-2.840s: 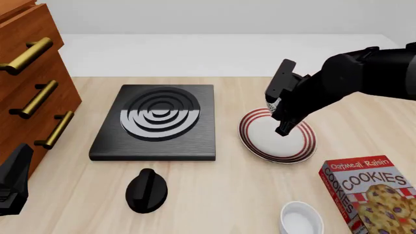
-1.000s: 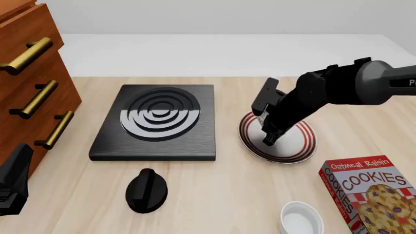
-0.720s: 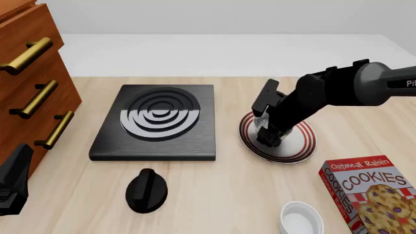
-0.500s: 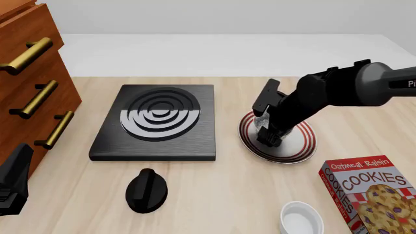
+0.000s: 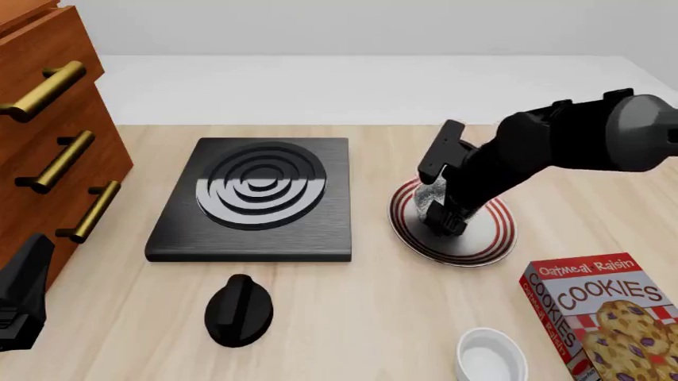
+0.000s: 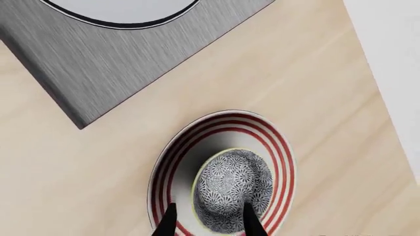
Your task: Pick the akita bowl on the ramekin and place it on the plate.
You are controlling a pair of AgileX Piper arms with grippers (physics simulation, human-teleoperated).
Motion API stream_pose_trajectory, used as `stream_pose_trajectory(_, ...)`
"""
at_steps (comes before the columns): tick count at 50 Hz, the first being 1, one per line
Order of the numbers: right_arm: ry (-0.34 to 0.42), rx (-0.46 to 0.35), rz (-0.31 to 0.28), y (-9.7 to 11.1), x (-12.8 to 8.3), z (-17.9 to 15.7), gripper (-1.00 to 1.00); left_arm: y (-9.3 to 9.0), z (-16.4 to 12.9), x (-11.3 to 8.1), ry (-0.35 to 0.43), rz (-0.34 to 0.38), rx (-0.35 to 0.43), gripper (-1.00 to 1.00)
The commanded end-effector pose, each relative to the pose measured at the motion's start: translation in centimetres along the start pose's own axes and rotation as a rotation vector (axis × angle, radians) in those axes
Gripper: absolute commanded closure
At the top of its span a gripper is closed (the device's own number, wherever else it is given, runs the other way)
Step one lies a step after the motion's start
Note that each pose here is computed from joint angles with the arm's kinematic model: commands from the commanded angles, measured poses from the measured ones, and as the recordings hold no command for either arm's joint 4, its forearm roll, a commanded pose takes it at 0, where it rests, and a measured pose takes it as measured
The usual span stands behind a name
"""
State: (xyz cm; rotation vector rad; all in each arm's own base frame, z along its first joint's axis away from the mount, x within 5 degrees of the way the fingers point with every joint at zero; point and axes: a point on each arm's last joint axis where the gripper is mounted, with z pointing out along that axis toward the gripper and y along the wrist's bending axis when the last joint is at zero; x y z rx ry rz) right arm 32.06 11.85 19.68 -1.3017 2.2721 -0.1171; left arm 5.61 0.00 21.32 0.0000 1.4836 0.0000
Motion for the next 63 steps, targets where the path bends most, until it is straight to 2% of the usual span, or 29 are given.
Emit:
stream_pose_trajectory(1,-0.012,0.015,-0.001,0.0,0.3,-1.5,-1.0,0.0,0.0,0.0,0.0,0.0,0.0,-1.0)
stream_pose_trajectory(19,-0.035,0.04,0.007,0.1,0.9,-4.2,-1.0,0.0,0.0,0.0,0.0,0.0,0.0,-1.0)
stream_pose_trajectory(29,-0.076,0.079,0.035,-0.5,0.5,-6.8,-1.0,0.0,0.0,0.0,0.0,0.0,0.0,-1.0)
stream_pose_trajectory(36,-0.067,0.083,0.039,0.0,1.9,-7.6,-1.0,0.0,0.0,0.0,0.0,0.0,0.0,-1.0)
stream_pose_trajectory(38,-0.097,0.098,0.083,0.1,1.6,-8.8,-1.0,0.0,0.0,0.0,0.0,0.0,0.0,-1.0)
stream_pose_trajectory(47,-0.142,0.128,0.163,0.3,2.0,-10.2,-1.0,0.0,0.0,0.0,0.0,0.0,0.0,-1.0)
stream_pose_trajectory(48,-0.16,0.136,0.198,0.4,2.0,-10.8,-1.0,0.0,0.0,0.0,0.0,0.0,0.0,-1.0)
stream_pose_trajectory(54,-0.154,0.141,0.209,1.2,3.5,-10.7,-1.0,0.0,0.0,0.0,0.0,0.0,0.0,-1.0)
stream_pose_trajectory(63,-0.189,0.161,0.254,2.2,4.7,-11.8,-1.0,0.0,0.0,0.0,0.0,0.0,0.0,-1.0)
